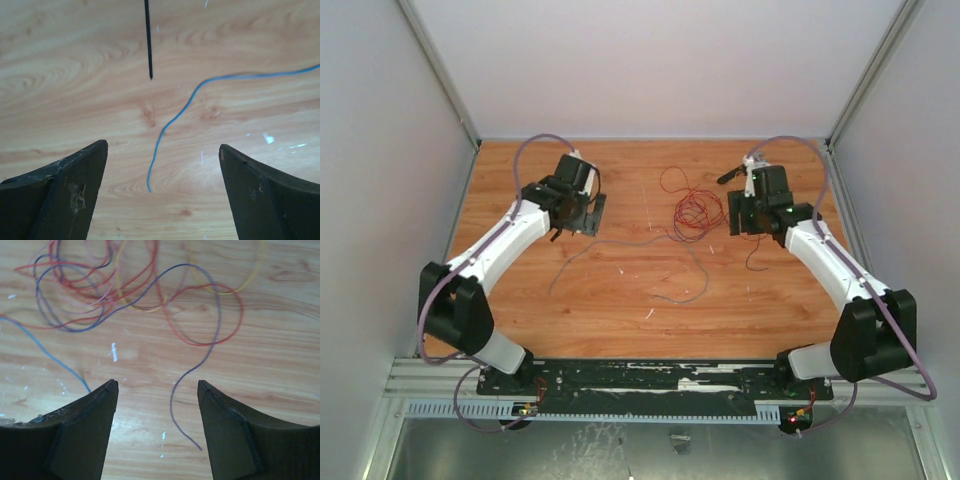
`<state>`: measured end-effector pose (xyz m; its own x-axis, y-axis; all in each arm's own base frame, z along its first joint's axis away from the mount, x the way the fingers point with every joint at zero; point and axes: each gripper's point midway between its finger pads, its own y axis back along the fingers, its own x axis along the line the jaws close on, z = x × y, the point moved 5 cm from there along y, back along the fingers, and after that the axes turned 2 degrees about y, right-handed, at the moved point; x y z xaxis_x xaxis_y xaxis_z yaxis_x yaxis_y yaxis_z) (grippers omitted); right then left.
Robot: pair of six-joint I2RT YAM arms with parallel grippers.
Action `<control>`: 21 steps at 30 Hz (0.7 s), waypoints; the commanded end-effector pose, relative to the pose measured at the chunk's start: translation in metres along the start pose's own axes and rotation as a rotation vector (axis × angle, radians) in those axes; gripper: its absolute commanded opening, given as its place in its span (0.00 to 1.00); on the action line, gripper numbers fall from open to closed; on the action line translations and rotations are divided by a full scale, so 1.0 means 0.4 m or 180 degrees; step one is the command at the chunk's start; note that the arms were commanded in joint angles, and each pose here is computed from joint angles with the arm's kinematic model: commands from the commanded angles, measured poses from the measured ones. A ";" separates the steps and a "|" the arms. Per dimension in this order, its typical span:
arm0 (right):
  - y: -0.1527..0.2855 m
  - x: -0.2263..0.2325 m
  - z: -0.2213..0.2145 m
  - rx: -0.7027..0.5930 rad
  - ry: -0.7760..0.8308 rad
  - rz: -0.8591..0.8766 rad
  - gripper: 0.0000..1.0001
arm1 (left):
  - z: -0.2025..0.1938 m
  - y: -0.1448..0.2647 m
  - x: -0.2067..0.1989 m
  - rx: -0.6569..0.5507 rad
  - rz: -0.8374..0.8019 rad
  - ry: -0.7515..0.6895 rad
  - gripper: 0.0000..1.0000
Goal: Zip-tie the wires
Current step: Place the cable at the center of the board.
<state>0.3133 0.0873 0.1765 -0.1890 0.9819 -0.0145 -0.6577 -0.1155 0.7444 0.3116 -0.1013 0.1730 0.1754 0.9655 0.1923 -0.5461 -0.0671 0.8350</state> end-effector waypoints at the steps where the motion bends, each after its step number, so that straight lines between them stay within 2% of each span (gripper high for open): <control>1: -0.005 -0.071 0.005 -0.0132 -0.0305 -0.0178 0.66 | 0.111 0.113 0.003 -0.0697 -0.0259 0.0210 0.98; 6: -0.034 -0.128 -0.055 0.0140 -0.0451 -0.0400 0.66 | 0.173 0.226 0.005 -0.1327 -0.0567 0.0316 0.98; 10: -0.056 -0.104 -0.104 0.0349 -0.0515 -0.0194 0.66 | 0.192 0.297 -0.004 -0.1665 -0.0868 0.0309 0.98; 16: -0.075 -0.090 -0.178 0.0680 -0.0549 -0.0114 0.64 | 0.191 0.318 -0.007 -0.1735 -0.0963 0.0266 0.98; 21: -0.076 -0.072 -0.182 0.0794 -0.0593 -0.0071 0.62 | 0.174 0.309 -0.009 -0.1737 -0.0969 0.0220 0.98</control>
<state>0.2862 0.0433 0.1064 -0.0290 0.9987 0.0416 -0.4808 -0.0504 0.8754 0.3031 -0.1287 0.3069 0.3085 0.9491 -0.0626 -0.8153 0.2978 0.4966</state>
